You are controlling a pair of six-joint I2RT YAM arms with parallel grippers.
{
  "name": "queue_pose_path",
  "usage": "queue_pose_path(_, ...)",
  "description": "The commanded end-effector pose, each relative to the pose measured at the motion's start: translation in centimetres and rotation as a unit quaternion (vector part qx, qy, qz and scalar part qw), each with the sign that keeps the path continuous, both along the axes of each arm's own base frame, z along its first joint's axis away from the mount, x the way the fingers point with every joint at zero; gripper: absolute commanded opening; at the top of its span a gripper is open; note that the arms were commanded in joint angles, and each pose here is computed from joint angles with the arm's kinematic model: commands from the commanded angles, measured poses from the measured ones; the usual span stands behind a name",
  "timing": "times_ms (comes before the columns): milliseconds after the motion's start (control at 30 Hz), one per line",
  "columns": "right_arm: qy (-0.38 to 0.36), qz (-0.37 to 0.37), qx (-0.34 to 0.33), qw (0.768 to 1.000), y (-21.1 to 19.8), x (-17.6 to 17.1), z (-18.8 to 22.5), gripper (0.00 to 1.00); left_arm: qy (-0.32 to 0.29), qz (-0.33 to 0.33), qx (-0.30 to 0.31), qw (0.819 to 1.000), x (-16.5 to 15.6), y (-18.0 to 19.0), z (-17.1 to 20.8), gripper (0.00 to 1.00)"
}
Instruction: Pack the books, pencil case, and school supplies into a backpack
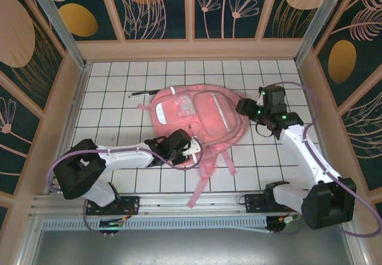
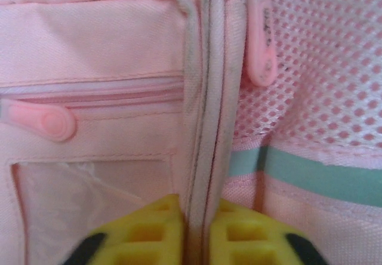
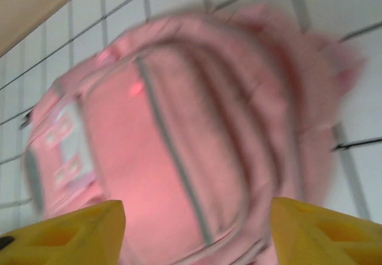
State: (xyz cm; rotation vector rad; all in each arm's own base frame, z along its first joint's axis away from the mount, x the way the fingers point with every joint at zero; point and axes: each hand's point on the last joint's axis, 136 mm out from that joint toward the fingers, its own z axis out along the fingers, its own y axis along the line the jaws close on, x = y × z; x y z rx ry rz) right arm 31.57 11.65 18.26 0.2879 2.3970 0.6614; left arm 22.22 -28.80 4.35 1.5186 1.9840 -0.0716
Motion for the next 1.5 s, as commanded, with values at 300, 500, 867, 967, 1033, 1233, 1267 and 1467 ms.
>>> queue_pose_path(300,0.036,0.226,0.040,0.973,10.1,-9.0,-3.5,0.44,0.126,0.015,-0.179,0.976,-2.2,-1.7,6.9,0.00)
queue_pose_path(500,0.001,0.280,-0.019,0.960,14.0,-11.3,-5.9,0.44,0.158,0.009,-0.208,0.965,-2.2,-2.3,8.2,0.00)
queue_pose_path(867,-0.010,0.161,-0.166,0.973,13.4,-9.4,-9.0,0.38,0.174,-0.008,-0.226,0.958,-2.7,-2.8,9.1,0.00)
queue_pose_path(967,-0.009,0.138,-0.153,0.979,13.9,-9.2,-8.3,0.36,0.178,-0.009,-0.220,0.959,-2.7,-2.8,8.8,0.00)
queue_pose_path(1033,-0.003,0.118,-0.156,0.981,13.6,-8.8,-8.0,0.17,0.178,-0.009,-0.219,0.959,-2.7,-2.8,8.7,0.00)
queue_pose_path(1233,0.030,0.083,-0.173,0.981,11.5,-9.0,-7.6,0.00,0.154,0.009,-0.208,0.966,-2.1,-1.8,8.3,0.00)
queue_pose_path(1267,0.041,0.087,-0.170,0.981,11.2,-9.2,-7.7,0.00,0.145,0.013,-0.204,0.968,-2.0,-1.4,8.3,0.00)
queue_pose_path(1467,0.121,0.152,-0.115,0.974,8.4,-10.6,-8.6,0.00,0.086,0.062,-0.150,0.983,-0.5,2.3,6.2,0.00)
